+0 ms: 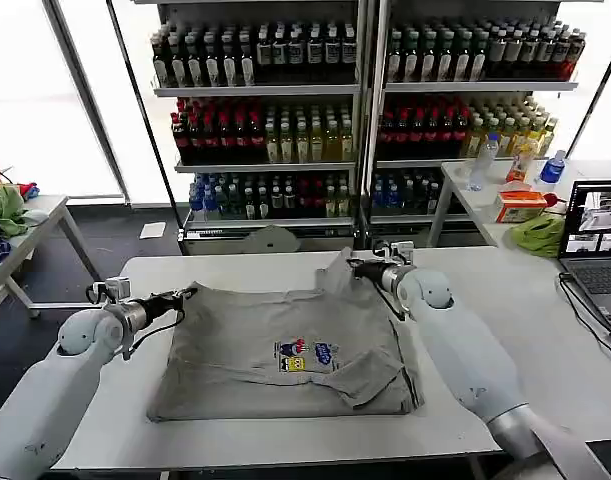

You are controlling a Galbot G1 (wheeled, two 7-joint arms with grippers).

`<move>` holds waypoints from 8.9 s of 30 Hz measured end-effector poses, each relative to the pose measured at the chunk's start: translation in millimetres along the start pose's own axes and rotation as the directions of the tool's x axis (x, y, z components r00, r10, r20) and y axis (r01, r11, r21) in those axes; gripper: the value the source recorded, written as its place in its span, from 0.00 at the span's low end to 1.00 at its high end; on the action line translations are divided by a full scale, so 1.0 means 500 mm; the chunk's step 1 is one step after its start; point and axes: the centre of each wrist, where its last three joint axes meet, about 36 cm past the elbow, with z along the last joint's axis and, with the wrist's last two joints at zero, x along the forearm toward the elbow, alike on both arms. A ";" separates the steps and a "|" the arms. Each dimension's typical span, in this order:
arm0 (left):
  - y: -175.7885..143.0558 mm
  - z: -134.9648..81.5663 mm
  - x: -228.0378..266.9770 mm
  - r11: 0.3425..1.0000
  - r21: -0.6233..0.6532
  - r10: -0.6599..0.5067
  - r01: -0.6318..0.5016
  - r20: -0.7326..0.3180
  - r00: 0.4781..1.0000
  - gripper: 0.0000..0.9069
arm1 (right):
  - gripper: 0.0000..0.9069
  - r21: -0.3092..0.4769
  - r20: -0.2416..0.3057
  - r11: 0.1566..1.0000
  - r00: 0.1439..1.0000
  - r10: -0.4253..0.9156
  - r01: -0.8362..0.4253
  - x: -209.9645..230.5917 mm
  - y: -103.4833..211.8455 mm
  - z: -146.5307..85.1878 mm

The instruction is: Fold and organize the clothes.

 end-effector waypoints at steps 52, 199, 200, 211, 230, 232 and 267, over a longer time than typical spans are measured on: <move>-0.198 0.242 0.346 0.996 -0.086 -0.012 0.007 -0.057 0.998 1.00 | 1.00 0.108 -0.027 0.994 0.999 0.020 -0.017 0.460 0.123 0.293; -0.411 0.268 0.251 0.998 -0.044 -0.036 0.042 0.137 0.990 0.01 | 1.00 0.167 0.423 0.979 0.905 0.040 -0.121 0.552 -0.015 0.305; -0.415 0.270 0.247 0.998 -0.042 -0.030 0.036 0.134 0.991 0.01 | 1.00 0.167 0.423 0.978 0.905 0.041 -0.122 0.552 -0.015 0.305; -0.451 0.290 0.222 0.999 -0.045 0.019 -0.015 0.090 0.996 0.48 | 1.00 0.170 0.420 0.977 0.907 0.045 -0.127 0.553 -0.020 0.304; -0.456 0.256 0.248 0.999 -0.030 0.032 -0.029 0.123 0.992 1.00 | 1.00 0.161 0.423 0.981 0.906 0.031 -0.109 0.544 -0.009 0.303; -0.453 0.246 0.263 0.999 -0.025 0.032 -0.029 0.139 0.990 1.00 | 1.00 0.157 0.423 0.982 0.906 0.032 -0.108 0.540 -0.008 0.304; -0.228 0.360 0.291 0.966 0.107 -0.244 0.234 0.089 0.966 1.00 | 1.00 0.170 0.415 0.983 0.910 -0.013 -0.063 0.522 0.015 0.291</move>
